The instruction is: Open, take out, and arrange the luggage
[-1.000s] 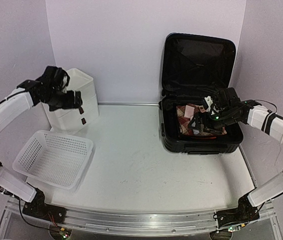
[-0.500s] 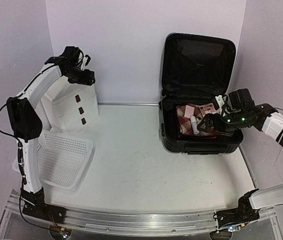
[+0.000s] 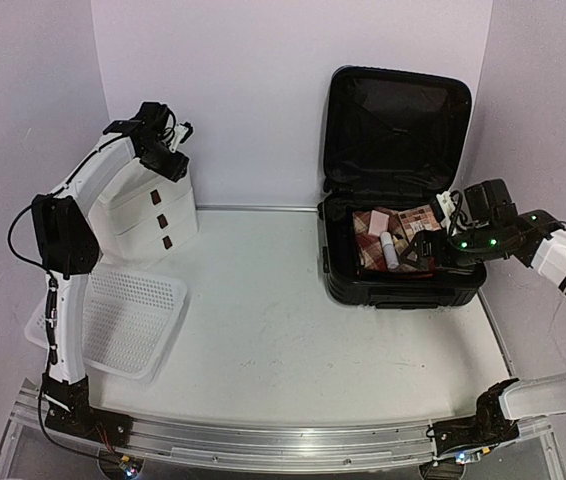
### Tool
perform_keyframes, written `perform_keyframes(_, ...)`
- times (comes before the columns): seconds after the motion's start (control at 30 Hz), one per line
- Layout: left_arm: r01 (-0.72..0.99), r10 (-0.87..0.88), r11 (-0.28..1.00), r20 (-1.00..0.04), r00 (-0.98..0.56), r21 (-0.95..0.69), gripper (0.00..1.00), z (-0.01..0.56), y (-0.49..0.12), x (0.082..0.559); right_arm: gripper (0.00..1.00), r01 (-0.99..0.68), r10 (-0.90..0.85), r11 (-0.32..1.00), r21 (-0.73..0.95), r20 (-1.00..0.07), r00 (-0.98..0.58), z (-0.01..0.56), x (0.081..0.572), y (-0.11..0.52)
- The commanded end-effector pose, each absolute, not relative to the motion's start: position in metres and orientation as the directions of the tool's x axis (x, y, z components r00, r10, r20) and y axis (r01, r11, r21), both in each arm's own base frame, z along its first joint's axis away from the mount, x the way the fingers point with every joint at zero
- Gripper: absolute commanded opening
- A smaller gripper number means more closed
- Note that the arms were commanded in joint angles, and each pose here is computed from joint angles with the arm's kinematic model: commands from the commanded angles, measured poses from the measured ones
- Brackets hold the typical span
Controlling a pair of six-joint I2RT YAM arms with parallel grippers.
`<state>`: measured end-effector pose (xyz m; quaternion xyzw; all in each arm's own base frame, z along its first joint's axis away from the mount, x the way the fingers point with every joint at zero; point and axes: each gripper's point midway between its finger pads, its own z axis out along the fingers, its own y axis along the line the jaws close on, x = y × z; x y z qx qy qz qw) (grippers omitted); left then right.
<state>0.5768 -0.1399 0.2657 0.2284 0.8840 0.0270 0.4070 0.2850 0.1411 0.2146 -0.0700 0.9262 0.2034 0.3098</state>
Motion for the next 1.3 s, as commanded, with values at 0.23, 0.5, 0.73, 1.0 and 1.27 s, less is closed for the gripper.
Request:
perform_keyframes(0.23, 0.441, 0.475, 0.863, -0.691, -0.544, 0.246, 0.32, 0.262, -0.140, 0.570, 0.98, -0.257, -0.002, 0.906, 0.336, -0.605, -0.797, 0.217, 0.292, 0.145)
perform_keyframes(0.5, 0.495, 0.450, 0.853, -0.714, -0.536, 0.166, 0.12, 0.264, -0.169, 0.558, 0.98, -0.256, -0.005, 0.910, 0.328, -0.607, -0.794, 0.215, 0.289, 0.142)
perform_keyframes(0.73, 0.585, 0.476, 0.799, -0.744, -0.470, 0.141, 0.15, 0.274, -0.233, 0.544, 0.98, -0.254, -0.007, 0.914, 0.316, -0.615, -0.789, 0.215, 0.286, 0.139)
perform_keyframes(1.0, 0.686, 0.417, 0.728, -0.789, -0.450, -0.007, 0.16, 0.283, -0.305, 0.516, 0.98, -0.257, -0.006, 0.911, 0.321, -0.615, -0.789, 0.215, 0.285, 0.139)
perform_keyframes(1.27, 0.737, 0.360, 0.650, -0.779, -0.514, -0.186, 0.15, 0.279, -0.373, 0.473, 0.98, -0.256, -0.003, 0.910, 0.326, -0.612, -0.791, 0.215, 0.286, 0.141)
